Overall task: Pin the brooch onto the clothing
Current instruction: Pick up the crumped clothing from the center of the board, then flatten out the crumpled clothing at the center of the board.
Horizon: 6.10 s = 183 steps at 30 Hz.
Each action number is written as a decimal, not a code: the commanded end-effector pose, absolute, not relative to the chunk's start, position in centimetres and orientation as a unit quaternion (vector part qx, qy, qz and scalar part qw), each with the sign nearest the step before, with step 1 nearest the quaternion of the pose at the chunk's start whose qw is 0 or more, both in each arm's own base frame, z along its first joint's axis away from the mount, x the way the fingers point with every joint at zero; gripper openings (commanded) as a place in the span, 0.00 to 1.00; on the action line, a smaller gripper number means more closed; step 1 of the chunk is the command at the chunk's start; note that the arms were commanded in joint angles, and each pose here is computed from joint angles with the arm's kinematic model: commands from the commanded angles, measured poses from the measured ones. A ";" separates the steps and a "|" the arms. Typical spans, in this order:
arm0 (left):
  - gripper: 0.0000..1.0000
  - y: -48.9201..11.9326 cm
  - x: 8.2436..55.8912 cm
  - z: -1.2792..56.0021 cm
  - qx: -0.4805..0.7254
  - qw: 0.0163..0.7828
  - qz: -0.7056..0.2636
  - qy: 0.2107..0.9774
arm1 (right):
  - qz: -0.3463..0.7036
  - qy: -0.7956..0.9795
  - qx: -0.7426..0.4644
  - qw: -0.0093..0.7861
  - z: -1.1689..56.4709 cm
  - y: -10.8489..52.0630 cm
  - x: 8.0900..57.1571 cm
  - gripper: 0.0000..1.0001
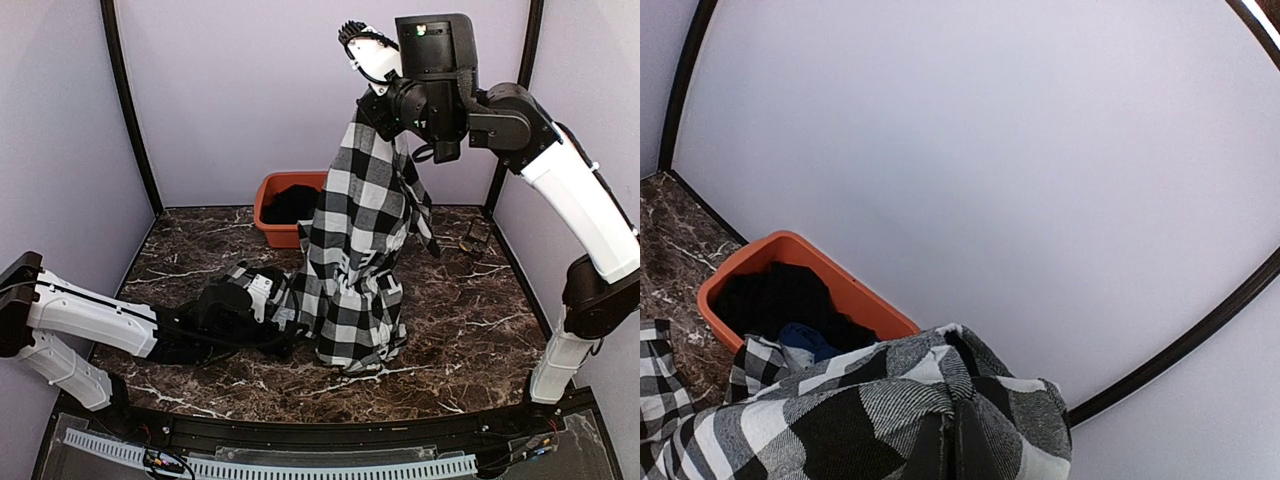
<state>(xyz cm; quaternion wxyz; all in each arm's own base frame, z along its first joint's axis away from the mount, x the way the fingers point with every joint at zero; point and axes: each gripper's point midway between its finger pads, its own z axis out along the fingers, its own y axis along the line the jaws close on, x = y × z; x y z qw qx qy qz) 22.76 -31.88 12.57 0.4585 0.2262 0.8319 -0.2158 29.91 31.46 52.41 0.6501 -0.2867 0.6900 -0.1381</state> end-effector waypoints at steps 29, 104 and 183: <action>0.95 -42.4 22.1 10.0 0.058 0.217 -0.658 0.719 | -0.203 0.694 -0.206 0.659 53.6 26.1 32.8 0.00; 0.01 -17.7 19.8 63.5 0.144 0.834 -0.199 0.494 | -0.010 0.528 -0.106 0.843 71.3 16.1 21.7 0.00; 0.02 -15.7 30.8 25.9 0.047 0.548 0.081 0.831 | -0.131 0.871 -0.126 0.456 27.1 13.6 34.2 0.08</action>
